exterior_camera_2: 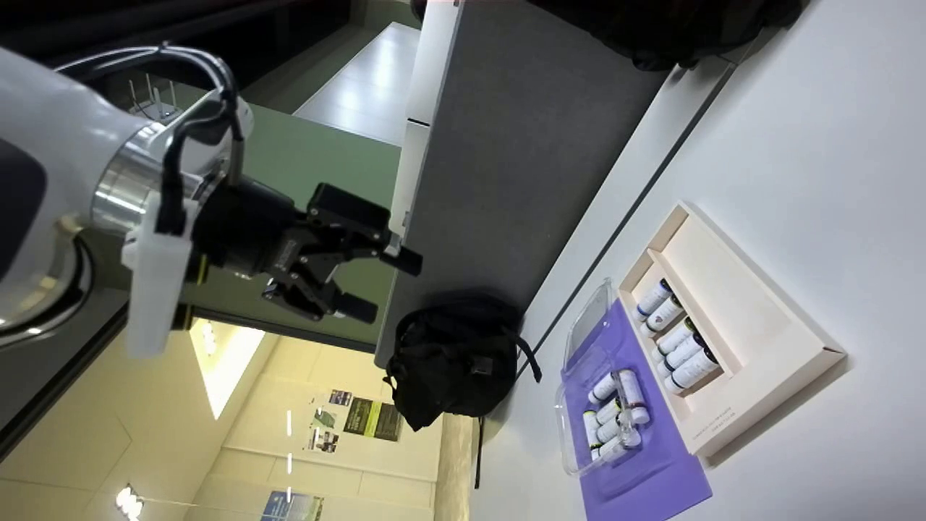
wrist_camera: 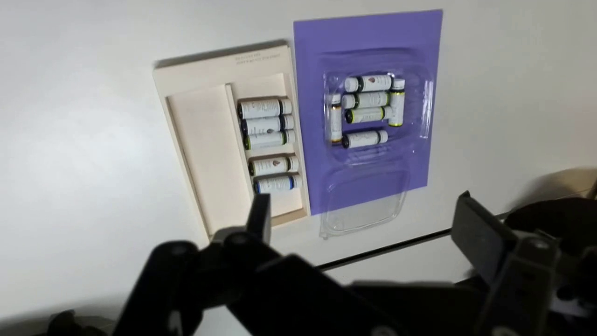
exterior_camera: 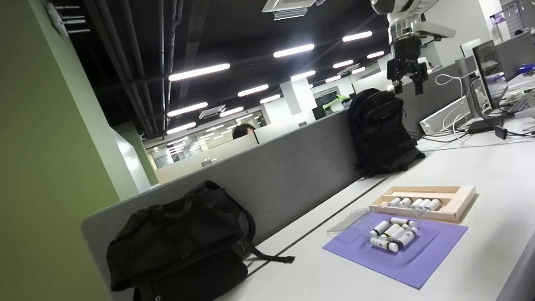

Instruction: Close the lid on the clear container

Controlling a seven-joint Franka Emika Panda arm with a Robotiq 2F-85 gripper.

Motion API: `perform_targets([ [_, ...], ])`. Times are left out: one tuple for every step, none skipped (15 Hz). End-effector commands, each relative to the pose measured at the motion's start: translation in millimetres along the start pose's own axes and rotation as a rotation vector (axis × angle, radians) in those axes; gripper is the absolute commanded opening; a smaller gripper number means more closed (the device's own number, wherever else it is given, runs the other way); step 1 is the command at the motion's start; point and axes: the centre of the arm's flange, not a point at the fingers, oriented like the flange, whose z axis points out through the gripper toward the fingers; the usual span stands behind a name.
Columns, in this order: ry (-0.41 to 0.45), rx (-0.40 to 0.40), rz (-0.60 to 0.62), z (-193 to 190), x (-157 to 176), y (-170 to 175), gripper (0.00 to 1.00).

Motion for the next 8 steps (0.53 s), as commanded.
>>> perform_targets([
  [-0.016, -0.039, -0.001, -4.6, 92.7, 6.9, 1.0],
  [-0.022, -0.06, 0.046, -3.4, 111.9, 1.2, 1.0],
  [-0.01, -0.033, -0.002, 12.6, 57.2, -2.3, 1.0],
  [-0.014, -0.047, 0.003, 16.5, 73.3, -3.3, 1.0],
  [-0.018, -0.055, 0.006, 20.6, 84.3, -3.8, 1.0],
  [-0.021, -0.059, 0.007, 23.3, 90.5, -3.6, 1.0],
  [-0.022, -0.061, 0.009, 23.8, 92.7, -2.5, 1.0],
  [-0.021, -0.061, 0.01, 22.5, 92.9, -1.4, 1.0],
])
